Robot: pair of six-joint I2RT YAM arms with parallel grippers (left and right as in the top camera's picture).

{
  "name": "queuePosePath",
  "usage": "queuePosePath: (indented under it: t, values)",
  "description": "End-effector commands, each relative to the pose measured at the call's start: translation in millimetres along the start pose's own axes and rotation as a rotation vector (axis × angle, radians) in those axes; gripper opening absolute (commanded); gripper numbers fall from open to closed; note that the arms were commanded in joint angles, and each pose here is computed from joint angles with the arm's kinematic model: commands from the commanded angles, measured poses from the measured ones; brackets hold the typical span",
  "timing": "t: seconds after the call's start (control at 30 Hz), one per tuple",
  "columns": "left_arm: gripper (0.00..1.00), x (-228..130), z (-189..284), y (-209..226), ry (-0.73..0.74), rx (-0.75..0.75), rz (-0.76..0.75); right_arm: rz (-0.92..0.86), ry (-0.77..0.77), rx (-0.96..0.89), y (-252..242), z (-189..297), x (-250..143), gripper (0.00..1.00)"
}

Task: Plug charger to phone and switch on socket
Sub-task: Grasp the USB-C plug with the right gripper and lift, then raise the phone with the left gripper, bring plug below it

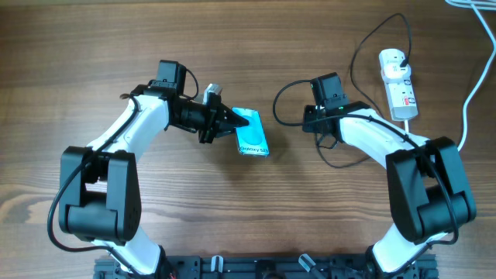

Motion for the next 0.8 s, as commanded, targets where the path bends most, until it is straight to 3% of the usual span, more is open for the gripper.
queuePosePath:
  t: [0.0, 0.2, 0.37, 0.5, 0.63, 0.77]
  values:
    - [0.05, -2, -1, -4, 0.022, -0.023, 0.0, 0.015, 0.187, 0.049, 2, -28, -41, 0.05]
    - [0.04, -1, -1, -5, 0.018, -0.027, -0.042, 0.049, 0.302, 0.284, 20, -23, -49, 0.04]
    - [0.04, 5, 2, -19, 0.019, -0.112, -0.244, 0.116, 0.234, 0.7, 22, 77, -15, 0.05]
    - [0.04, 10, 10, -50, 0.051, -0.277, -0.536, 0.28, 0.172, 1.205, 30, 152, -35, 0.04]
    - [0.04, 11, 12, -59, 0.055, -0.302, -0.598, 0.234, 0.145, 1.493, 32, 161, -57, 0.04]
    - [0.04, 9, 14, -66, 0.071, -0.333, -0.67, 0.239, 0.114, 1.567, 32, 152, -68, 0.04]
Point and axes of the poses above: each gripper's point midway between its finger pads, its own z axis back along the fingers, its own y axis along the line the jaws close on, x = y × z, the point moved 7 cm from there along z, back along the fingers
